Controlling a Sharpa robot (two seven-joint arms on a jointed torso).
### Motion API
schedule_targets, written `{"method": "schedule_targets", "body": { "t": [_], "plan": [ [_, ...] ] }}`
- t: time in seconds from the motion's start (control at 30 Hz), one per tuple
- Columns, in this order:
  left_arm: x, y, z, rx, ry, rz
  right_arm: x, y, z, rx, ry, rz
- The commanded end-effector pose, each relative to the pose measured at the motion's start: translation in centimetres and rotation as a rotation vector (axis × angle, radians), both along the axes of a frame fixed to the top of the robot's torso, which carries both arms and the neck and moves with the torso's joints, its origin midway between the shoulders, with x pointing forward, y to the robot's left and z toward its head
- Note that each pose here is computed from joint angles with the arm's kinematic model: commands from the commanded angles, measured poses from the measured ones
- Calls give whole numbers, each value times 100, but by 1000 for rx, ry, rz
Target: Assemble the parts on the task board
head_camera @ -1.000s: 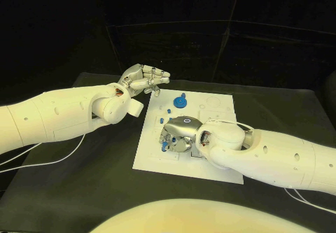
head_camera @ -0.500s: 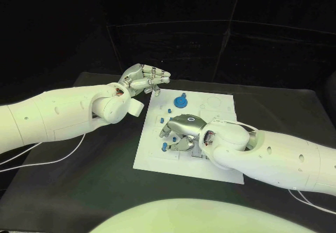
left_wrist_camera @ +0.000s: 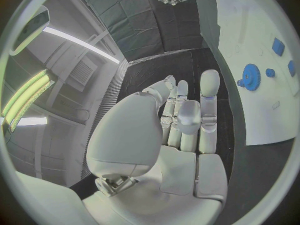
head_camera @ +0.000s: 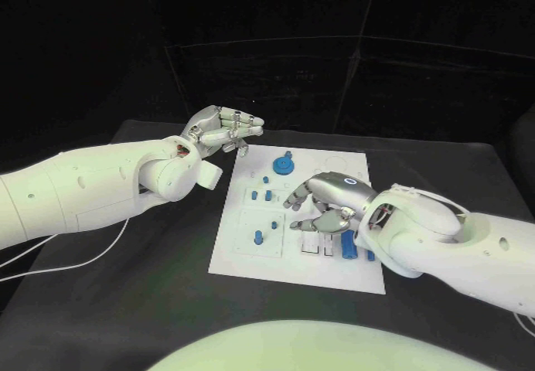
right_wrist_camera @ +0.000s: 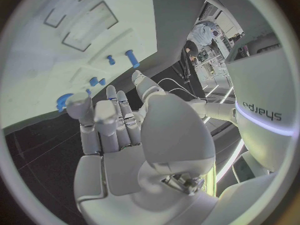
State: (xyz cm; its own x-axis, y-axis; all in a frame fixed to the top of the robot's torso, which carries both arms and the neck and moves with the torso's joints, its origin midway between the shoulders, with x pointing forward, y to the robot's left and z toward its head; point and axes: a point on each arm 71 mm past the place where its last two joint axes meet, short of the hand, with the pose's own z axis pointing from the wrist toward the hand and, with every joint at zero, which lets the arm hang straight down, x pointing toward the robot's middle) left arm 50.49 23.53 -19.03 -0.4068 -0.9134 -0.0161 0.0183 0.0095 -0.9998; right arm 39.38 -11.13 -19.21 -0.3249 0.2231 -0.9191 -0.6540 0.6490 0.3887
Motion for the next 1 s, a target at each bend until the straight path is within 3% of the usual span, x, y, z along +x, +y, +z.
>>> {"method": "schedule_targets", "body": {
  "t": [0.03,0.13,0.33,0.67,1.0],
  "plan": [
    [-6,0,13,-7,-2,-6,85,-319,67,48,99,-177],
    [-12,-1,12,-8,-2,-7,124,-624,68,13,162,-314],
    [-36,-20,-6,-7,3,-15,99,-1001,50,-46,227,-494],
    [-51,-21,-17,-6,6,-18,-121,-1220,-152,-179,273,-616],
    [-58,5,-21,-4,8,-15,-195,-1169,-348,-228,303,-624]
  ]
}}
